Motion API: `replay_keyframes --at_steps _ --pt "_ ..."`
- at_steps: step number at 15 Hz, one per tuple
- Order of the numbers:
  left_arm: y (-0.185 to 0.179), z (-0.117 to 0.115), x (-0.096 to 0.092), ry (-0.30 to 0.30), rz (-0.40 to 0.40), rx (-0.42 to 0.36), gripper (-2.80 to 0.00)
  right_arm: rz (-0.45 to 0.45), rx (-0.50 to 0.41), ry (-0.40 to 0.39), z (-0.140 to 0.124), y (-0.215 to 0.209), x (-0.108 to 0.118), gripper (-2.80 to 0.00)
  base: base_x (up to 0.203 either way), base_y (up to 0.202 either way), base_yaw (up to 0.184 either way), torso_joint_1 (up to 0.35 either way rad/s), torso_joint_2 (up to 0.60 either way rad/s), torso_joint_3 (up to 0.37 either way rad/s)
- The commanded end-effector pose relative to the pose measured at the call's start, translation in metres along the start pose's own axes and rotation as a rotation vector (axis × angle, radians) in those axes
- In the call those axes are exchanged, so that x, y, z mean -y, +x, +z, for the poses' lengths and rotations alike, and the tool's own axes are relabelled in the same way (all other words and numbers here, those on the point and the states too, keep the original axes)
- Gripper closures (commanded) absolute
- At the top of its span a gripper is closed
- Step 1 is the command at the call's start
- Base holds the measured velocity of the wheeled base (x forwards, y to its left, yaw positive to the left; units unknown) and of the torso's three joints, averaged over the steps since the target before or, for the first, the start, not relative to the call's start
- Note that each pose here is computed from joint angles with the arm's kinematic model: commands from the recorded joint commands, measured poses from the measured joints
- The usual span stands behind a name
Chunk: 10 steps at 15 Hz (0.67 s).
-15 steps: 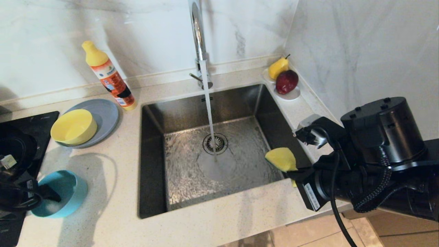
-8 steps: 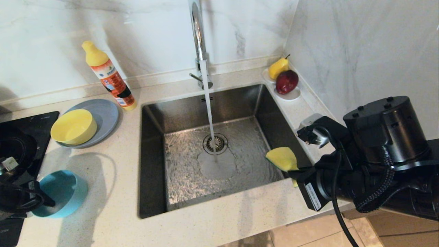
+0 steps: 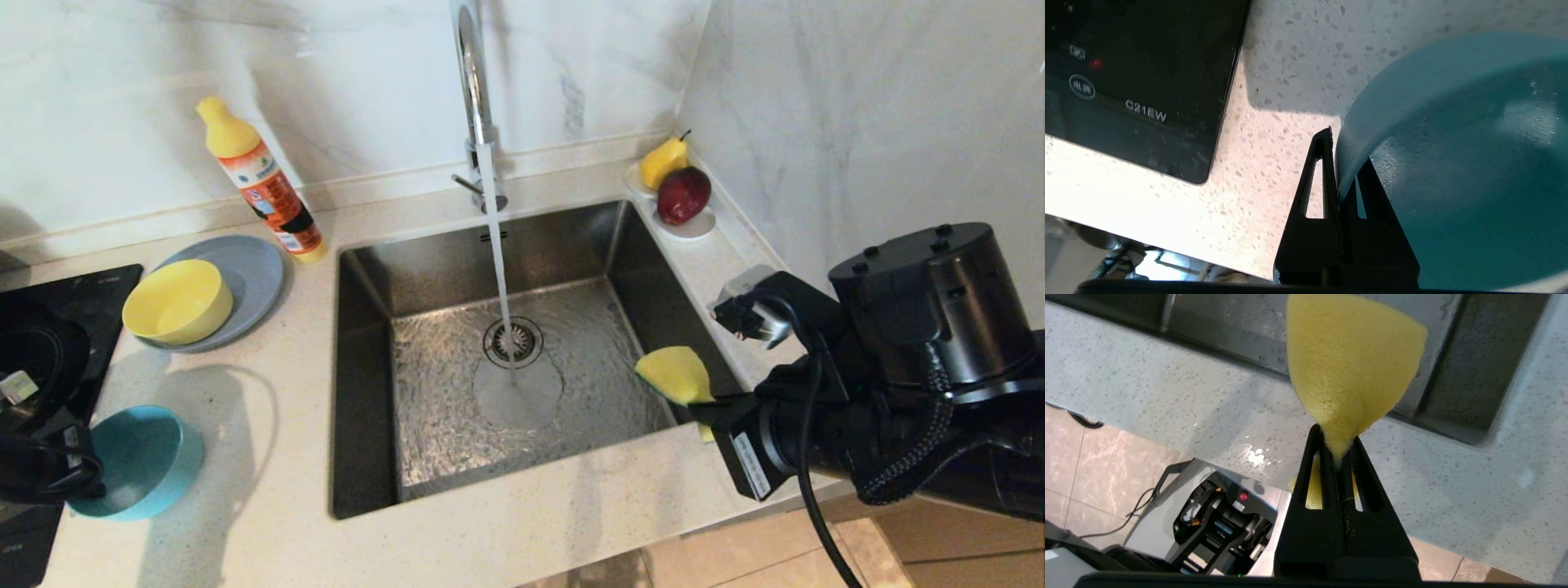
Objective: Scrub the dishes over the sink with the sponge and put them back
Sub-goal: Wash the bowl
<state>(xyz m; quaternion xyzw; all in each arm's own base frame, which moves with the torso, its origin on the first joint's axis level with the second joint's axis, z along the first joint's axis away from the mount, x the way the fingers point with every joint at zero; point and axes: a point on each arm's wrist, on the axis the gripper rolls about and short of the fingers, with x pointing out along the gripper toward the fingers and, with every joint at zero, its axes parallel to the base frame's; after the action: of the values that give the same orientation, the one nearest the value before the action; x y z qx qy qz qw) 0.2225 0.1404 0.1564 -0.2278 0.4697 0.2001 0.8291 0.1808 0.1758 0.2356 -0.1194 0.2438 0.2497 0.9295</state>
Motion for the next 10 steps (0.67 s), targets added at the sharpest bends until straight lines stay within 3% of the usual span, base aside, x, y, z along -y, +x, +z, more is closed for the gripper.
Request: replay_keyframes --at_steps 1,6,10 --pt "-0.029 -0.002 0.006 0.004 -0.034 0.028 0.0 -0.001 0.003 0.001 -0.001 -0.002 0.0 0.0 0.0 0.0 0.0 0.0 0.0 0.0" --pt "-0.101 -0.017 0.024 0.038 -0.232 0.057 0.0 -0.001 0.006 0.006 -0.002 -0.005 0.001 0.0 0.0 0.0 0.0 0.0 0.0 0.0" --pt "-0.127 -0.032 0.061 0.182 -0.346 0.034 0.0 -0.002 0.017 0.014 -0.001 -0.007 0.002 0.0 0.0 0.0 0.0 0.0 0.0 0.0"
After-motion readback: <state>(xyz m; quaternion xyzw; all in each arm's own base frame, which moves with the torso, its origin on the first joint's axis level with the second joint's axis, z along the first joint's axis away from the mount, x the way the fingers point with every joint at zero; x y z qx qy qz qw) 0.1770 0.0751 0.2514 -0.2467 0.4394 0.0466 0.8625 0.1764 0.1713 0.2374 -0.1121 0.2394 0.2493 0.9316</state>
